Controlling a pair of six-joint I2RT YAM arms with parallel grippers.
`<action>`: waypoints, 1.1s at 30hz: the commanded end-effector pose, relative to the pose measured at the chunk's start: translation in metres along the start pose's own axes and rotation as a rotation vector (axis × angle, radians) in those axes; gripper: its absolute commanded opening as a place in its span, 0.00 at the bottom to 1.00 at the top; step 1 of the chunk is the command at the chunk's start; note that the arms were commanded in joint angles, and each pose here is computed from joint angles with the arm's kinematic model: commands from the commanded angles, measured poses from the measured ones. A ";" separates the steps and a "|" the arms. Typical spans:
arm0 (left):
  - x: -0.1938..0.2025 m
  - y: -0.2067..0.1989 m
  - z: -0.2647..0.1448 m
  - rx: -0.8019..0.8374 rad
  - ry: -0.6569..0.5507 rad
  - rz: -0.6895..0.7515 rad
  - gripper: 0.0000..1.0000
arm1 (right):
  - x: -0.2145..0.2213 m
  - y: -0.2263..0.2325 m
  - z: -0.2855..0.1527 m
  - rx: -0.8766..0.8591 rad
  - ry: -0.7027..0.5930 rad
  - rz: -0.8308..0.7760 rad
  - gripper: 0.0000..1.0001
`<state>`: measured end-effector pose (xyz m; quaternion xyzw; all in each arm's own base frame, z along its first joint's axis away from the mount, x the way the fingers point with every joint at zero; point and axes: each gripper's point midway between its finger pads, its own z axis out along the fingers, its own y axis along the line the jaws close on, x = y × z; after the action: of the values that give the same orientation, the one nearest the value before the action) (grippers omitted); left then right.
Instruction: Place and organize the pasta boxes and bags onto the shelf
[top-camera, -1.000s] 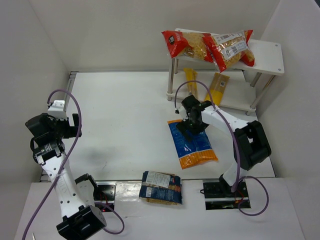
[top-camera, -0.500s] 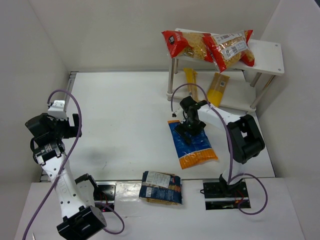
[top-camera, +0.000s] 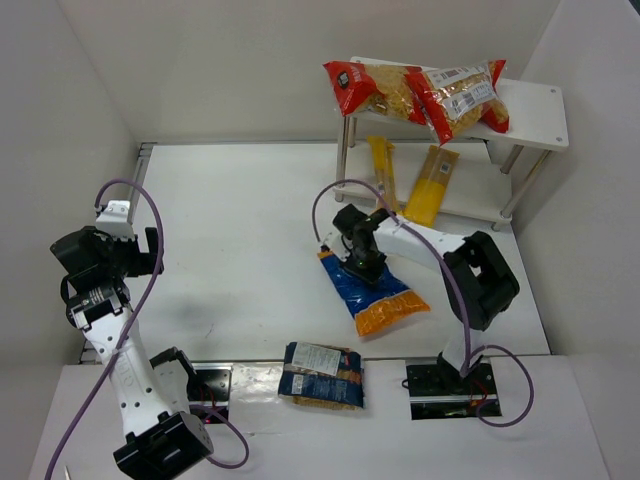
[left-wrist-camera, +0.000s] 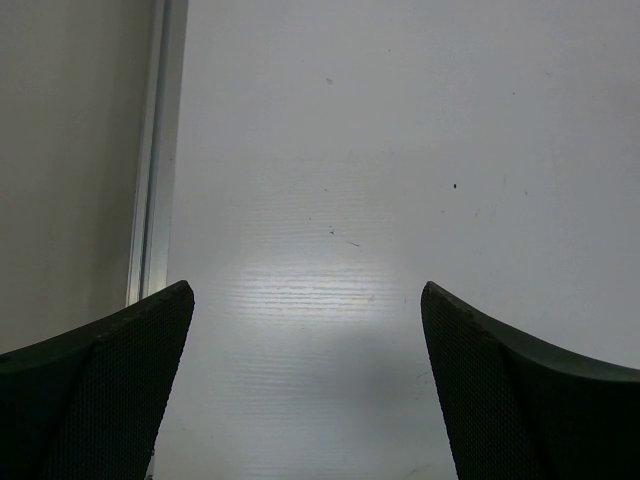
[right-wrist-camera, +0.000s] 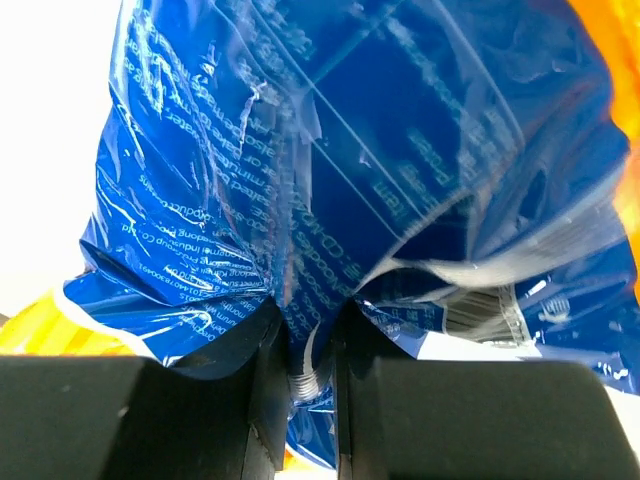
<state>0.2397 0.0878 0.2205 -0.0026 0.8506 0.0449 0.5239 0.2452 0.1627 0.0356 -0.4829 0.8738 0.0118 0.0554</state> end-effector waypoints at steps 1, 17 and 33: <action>-0.011 -0.001 -0.004 0.007 -0.041 0.028 1.00 | -0.030 0.021 -0.020 0.043 -0.113 -0.085 0.00; -0.011 0.001 -0.004 -0.002 -0.038 0.028 1.00 | -0.062 -0.038 -0.151 0.690 -0.388 -0.050 0.00; -0.005 0.013 -0.003 -0.039 -0.019 -0.001 1.00 | -0.042 -0.105 -0.228 1.111 -0.482 0.108 0.00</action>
<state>0.2361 0.0984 0.2193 -0.0216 0.8516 0.0551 0.5209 0.3165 0.1529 0.2031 -0.4276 0.7559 -0.2869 0.4043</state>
